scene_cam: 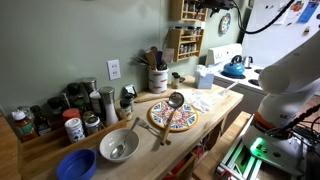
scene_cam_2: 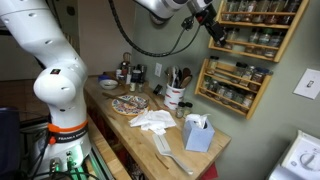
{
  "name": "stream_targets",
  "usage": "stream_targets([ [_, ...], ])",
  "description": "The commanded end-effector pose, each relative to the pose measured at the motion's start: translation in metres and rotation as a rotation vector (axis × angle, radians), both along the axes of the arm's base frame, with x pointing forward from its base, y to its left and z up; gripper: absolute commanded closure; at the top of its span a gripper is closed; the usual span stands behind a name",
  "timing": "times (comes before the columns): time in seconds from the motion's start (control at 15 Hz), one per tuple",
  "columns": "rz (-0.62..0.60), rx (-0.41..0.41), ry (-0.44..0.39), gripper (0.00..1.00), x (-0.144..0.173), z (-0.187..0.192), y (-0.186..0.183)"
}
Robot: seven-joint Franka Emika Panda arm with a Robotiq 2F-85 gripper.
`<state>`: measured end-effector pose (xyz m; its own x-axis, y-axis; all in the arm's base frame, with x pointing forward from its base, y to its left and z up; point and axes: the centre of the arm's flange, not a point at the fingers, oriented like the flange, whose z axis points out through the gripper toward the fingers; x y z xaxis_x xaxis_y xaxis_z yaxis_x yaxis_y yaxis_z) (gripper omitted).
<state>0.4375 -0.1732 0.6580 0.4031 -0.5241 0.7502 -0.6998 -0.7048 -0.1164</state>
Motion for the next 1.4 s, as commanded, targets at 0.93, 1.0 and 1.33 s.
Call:
stream_targets([
  [0.93, -0.016, -0.159, -0.087, 0.0, 0.015, 0.023, -0.003],
  [1.0, -0.014, -0.174, -0.102, 0.0, 0.019, 0.025, -0.005],
  [1.33, 0.001, -0.234, -0.194, 0.0, 0.044, 0.029, -0.014],
])
